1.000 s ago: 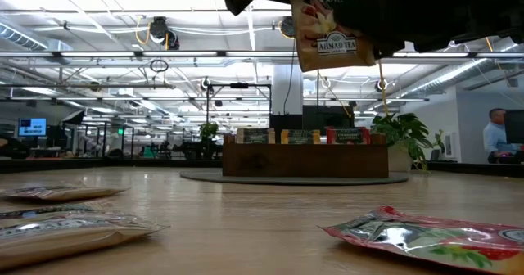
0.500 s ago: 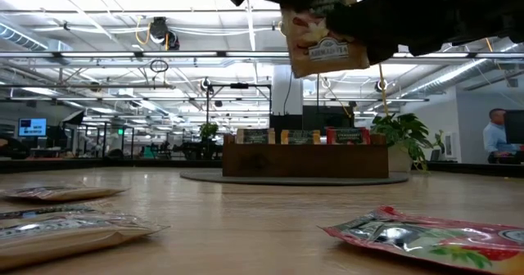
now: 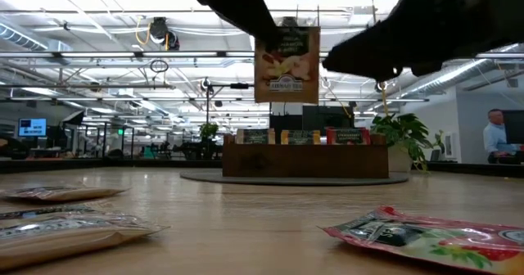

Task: Pick & Place Tea
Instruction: Put the top right brown tea bag into the left slot of the wooden organizer

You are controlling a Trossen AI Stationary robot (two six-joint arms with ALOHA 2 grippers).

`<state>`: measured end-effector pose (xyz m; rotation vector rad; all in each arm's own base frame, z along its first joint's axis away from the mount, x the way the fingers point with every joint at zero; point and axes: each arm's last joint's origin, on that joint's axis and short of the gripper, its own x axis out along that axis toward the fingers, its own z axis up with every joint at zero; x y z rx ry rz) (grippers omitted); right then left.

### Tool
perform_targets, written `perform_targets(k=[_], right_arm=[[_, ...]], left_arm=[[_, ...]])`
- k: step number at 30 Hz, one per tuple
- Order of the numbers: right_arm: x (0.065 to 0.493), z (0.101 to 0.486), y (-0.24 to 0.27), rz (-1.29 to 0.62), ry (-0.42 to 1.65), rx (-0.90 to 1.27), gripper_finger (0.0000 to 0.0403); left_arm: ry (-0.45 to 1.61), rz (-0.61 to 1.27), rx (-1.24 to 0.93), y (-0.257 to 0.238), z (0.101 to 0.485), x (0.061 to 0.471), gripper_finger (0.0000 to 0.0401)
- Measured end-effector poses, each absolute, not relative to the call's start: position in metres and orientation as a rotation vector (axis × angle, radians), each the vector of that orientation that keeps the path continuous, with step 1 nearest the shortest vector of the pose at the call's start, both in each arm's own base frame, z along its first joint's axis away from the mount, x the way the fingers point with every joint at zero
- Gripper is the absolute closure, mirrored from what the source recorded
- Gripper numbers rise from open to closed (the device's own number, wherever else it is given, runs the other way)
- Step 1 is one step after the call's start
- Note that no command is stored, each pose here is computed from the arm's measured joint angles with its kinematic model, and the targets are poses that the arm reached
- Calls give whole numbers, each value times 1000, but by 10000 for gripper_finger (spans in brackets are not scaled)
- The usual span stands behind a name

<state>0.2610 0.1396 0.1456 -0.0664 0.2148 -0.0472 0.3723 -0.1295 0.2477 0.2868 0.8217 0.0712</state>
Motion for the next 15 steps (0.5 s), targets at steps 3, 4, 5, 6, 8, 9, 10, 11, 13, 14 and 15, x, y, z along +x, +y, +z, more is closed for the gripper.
perform_targets(k=[3, 4, 5, 6, 8, 9, 10, 11, 13, 14, 15], right_arm=[[258, 143, 140, -109, 234, -66, 249], [257, 142, 141, -113, 237, -66, 247], [257, 142, 142, -123, 239, -69, 246], [256, 142, 142, -127, 241, -72, 246], [255, 142, 144, -121, 240, -73, 249], [255, 142, 145, -116, 238, -74, 251], [255, 142, 146, -112, 234, -72, 253], [254, 143, 147, -107, 232, -72, 255], [253, 143, 149, -95, 232, -83, 260], [252, 143, 150, -91, 233, -89, 262], [252, 142, 151, -87, 234, -94, 264]], left_arm=[[860, 110, 296, -109, 257, 368, 398], [852, 121, 292, -102, 262, 367, 398], [846, 119, 287, -96, 268, 366, 399], [843, 107, 277, -90, 273, 364, 399], [820, 93, 262, -77, 281, 361, 398], [818, 89, 256, -70, 282, 359, 399], [829, 89, 255, -62, 281, 356, 399], [846, 91, 252, -53, 278, 353, 399], [824, 71, 236, -37, 273, 351, 399], [820, 69, 227, -28, 269, 349, 399], [821, 66, 213, -21, 265, 346, 399]])
